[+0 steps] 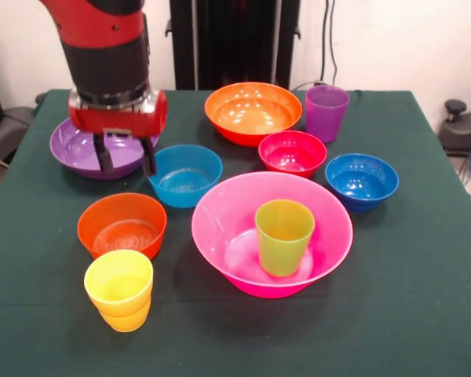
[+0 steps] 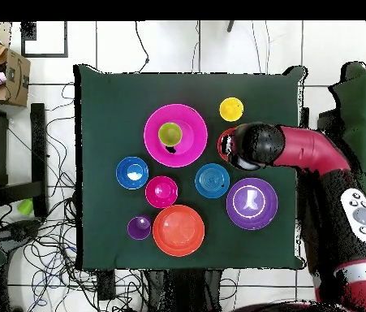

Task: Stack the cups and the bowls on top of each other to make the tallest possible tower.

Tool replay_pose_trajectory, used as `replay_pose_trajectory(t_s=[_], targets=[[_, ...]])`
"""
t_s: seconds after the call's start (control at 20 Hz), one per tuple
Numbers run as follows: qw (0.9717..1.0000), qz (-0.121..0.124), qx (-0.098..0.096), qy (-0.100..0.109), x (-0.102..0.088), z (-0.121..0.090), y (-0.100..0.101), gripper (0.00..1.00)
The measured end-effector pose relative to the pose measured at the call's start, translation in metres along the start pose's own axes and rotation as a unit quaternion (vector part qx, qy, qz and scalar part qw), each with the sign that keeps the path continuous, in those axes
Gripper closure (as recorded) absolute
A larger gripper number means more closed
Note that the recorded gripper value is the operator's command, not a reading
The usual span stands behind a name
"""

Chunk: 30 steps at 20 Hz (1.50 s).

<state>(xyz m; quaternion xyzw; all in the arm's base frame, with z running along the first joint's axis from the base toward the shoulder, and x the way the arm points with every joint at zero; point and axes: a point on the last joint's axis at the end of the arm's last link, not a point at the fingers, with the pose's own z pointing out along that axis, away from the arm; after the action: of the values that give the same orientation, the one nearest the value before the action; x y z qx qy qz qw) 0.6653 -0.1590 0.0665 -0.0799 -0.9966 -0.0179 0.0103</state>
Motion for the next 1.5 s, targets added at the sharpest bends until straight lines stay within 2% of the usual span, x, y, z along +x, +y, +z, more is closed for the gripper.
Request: replay_pose_trajectory(t_s=[0.05, 0.1, 0.2, 0.25, 0.5, 0.7, 1.1, 1.5], targets=[[1.0, 0.001, 0.0, 0.004, 0.007, -0.001, -0.002, 0.0], [0.9999, 0.003, -0.001, 0.013, 0.022, -0.003, -0.008, 0.0], [0.9998, 0.006, -0.002, 0.02, 0.033, -0.004, -0.014, 0.0], [0.9995, 0.011, -0.004, 0.029, 0.045, -0.004, -0.02, 0.0], [0.999, 0.022, -0.004, 0.04, 0.073, 0.001, -0.043, 0.0], [0.9994, 0.017, 0.004, 0.031, 0.087, 0.009, -0.057, 0.0], [0.9998, 0.001, 0.014, 0.013, 0.105, 0.025, -0.07, 0.0], [0.9997, 0.003, 0.021, 0.011, 0.12, 0.029, -0.091, 0.0]])
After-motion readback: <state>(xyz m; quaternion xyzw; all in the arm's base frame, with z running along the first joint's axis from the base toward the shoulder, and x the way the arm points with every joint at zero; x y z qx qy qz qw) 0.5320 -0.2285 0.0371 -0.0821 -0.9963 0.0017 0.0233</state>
